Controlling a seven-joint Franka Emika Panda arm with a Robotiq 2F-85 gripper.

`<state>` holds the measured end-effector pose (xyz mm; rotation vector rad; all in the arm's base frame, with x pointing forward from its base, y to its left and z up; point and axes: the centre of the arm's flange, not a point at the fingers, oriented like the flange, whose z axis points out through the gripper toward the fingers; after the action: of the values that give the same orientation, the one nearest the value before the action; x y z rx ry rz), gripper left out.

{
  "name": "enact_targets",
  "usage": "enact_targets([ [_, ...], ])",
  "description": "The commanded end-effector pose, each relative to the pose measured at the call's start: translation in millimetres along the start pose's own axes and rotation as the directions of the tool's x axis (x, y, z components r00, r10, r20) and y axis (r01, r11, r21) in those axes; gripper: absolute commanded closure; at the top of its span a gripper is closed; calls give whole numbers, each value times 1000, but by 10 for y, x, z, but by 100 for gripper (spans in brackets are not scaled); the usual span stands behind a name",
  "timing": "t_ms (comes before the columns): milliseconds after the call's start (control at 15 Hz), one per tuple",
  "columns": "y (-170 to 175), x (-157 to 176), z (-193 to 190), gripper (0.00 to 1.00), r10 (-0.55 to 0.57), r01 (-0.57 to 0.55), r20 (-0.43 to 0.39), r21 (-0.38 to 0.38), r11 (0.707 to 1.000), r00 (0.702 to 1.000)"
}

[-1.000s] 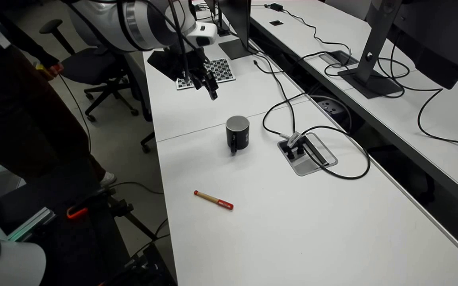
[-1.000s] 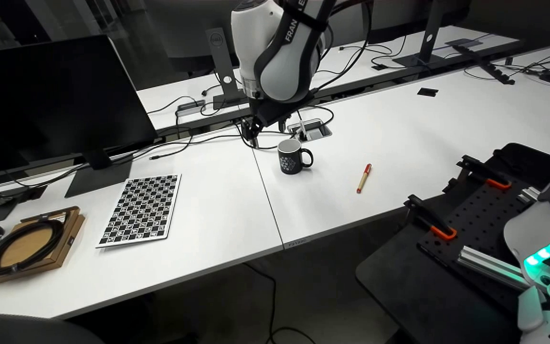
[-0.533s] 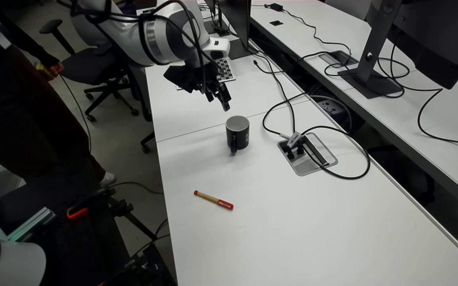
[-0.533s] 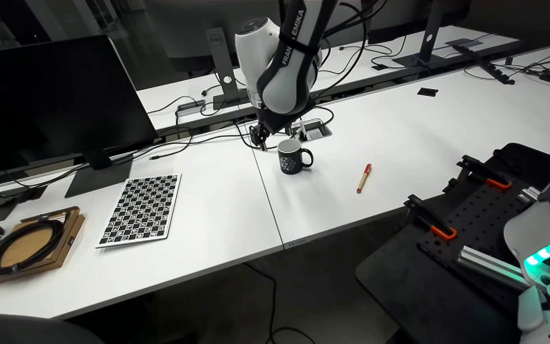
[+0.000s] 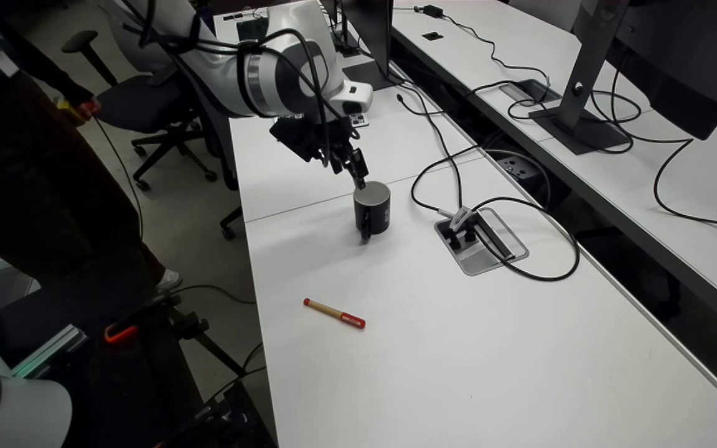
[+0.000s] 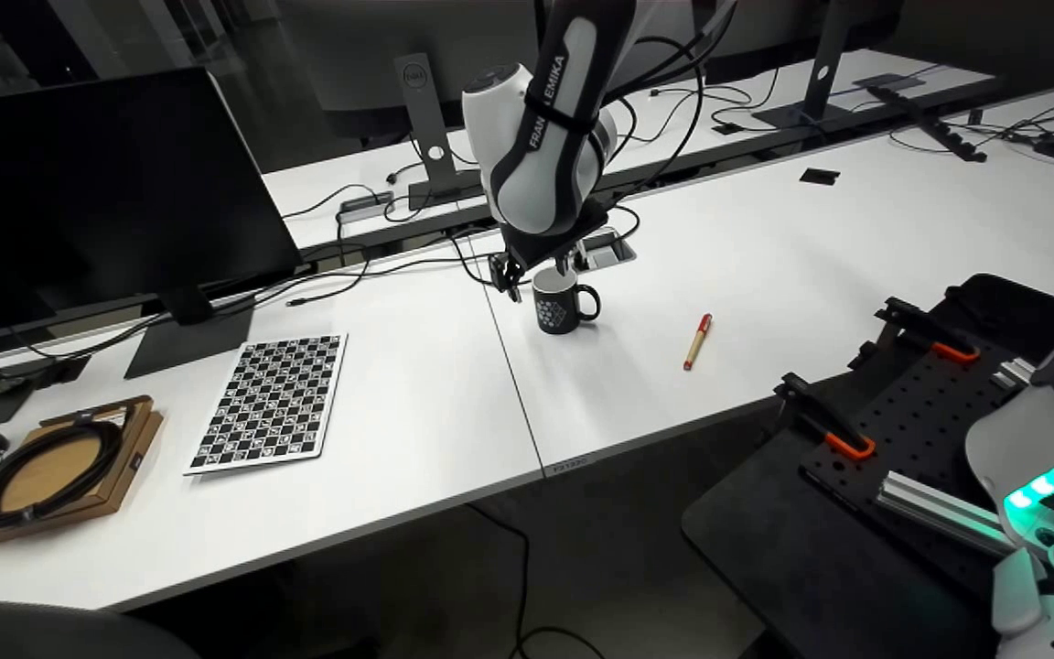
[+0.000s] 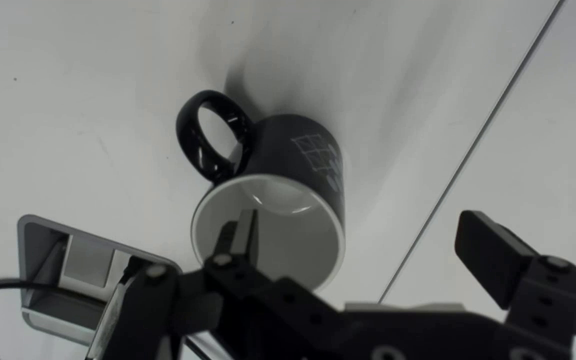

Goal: Turn the mug upside down

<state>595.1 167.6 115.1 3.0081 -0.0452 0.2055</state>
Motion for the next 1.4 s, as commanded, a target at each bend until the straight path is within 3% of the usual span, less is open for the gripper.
enact_targets([
  [0,-53,112,250,0,23,-25,46,38,999,999],
  [867,-213,407,287,2,-9,9,29,9,1000,1000],
  [933,-209,423,299,9,-8,8,31,6,1000,999],
  [1000,-200,429,324,27,-6,6,37,3,1000,999],
  [1333,-193,393,456,64,0,0,64,-2,1000,998],
])
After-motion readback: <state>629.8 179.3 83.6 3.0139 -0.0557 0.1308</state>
